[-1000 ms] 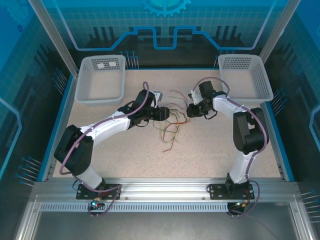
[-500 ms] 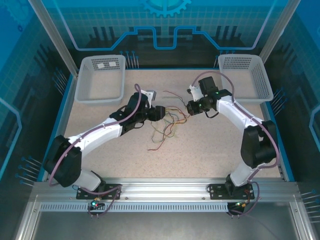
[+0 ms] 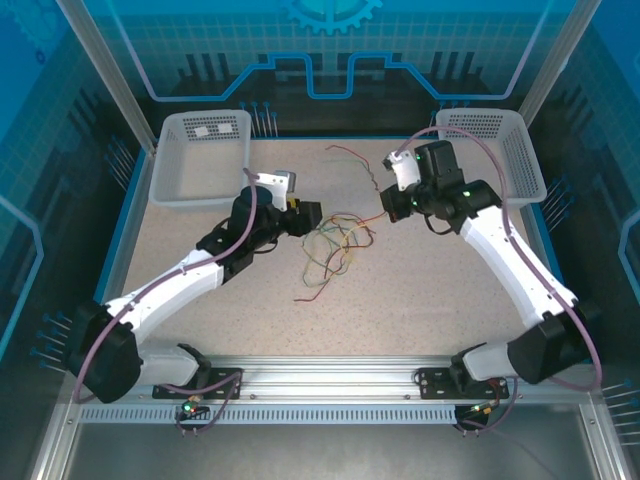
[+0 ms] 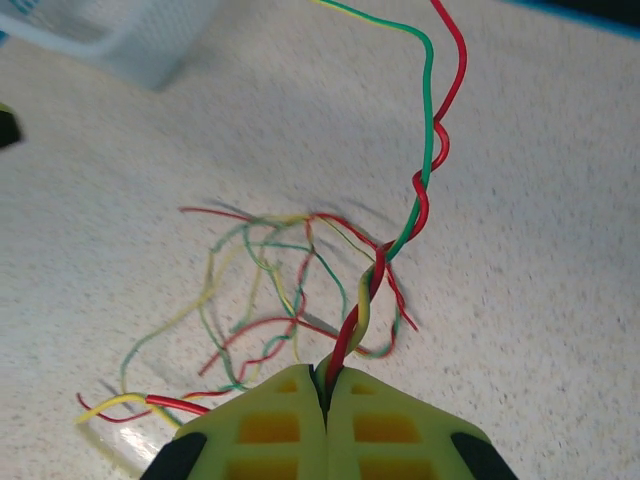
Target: Untangle the cables
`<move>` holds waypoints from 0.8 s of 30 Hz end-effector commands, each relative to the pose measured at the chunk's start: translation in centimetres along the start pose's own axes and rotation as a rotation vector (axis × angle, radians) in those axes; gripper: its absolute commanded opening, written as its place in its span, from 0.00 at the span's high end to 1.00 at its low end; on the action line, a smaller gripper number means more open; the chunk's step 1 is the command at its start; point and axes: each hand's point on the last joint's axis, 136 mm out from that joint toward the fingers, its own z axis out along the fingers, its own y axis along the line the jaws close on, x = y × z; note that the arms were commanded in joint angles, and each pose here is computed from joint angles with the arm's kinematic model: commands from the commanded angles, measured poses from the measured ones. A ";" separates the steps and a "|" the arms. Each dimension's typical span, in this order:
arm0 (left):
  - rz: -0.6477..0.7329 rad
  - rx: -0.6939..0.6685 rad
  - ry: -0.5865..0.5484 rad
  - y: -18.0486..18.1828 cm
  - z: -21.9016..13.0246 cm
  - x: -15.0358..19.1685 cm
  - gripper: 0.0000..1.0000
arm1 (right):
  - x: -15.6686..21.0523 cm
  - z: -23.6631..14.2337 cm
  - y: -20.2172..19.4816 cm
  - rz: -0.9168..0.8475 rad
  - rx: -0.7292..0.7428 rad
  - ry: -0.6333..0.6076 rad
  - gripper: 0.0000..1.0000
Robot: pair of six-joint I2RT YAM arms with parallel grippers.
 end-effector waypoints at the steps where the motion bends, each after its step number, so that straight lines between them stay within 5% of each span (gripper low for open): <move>1: 0.031 0.092 -0.088 -1.4 -1.4 -2.0 0.35 | -1.5 -2.0 4.3 -0.130 -0.139 -0.154 1.00; 11: -0.181 0.211 -0.250 2.8 -4.3 -4.7 0.36 | -1.6 -4.0 7.0 -0.296 -0.225 -0.426 1.00; 24: 0.076 0.434 -0.495 -1.2 -9.1 -5.9 0.19 | -1.1 -4.8 8.6 -0.301 -0.317 -0.527 1.00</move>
